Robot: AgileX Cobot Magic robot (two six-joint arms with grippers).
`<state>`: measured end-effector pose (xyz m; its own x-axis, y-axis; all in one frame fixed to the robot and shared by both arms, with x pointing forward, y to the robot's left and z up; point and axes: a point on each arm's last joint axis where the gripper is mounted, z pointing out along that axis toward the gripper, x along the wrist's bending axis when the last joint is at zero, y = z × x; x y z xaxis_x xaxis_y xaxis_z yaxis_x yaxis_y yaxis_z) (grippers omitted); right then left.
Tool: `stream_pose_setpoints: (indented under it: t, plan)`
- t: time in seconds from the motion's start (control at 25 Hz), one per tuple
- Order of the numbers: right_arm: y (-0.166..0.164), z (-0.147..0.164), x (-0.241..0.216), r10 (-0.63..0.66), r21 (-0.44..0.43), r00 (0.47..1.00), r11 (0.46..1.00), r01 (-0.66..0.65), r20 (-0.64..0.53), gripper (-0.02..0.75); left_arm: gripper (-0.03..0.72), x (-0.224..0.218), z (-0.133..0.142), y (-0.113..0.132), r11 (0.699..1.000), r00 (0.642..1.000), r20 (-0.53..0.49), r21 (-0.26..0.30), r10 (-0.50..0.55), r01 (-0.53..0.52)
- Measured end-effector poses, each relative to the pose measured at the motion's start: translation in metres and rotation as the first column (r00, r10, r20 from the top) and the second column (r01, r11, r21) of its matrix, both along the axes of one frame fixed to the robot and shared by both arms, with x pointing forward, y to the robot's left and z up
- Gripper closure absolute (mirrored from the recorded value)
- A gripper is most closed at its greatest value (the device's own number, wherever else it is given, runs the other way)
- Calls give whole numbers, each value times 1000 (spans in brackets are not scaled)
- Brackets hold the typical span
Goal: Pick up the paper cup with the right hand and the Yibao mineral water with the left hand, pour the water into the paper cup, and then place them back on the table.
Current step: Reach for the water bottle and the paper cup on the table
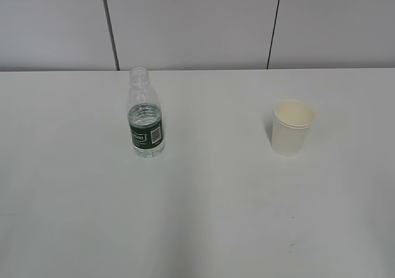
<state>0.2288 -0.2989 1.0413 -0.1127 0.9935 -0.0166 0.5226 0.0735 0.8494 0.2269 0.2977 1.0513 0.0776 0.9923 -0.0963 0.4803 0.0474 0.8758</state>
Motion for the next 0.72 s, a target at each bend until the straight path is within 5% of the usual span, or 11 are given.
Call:
stream_pose_setpoints:
  t: [0.72]
  plan:
    - [0,0,0,-1,-1,1000,1000,1,0,238,230,0,0,0,1000,1000,0,-1,-1,1]
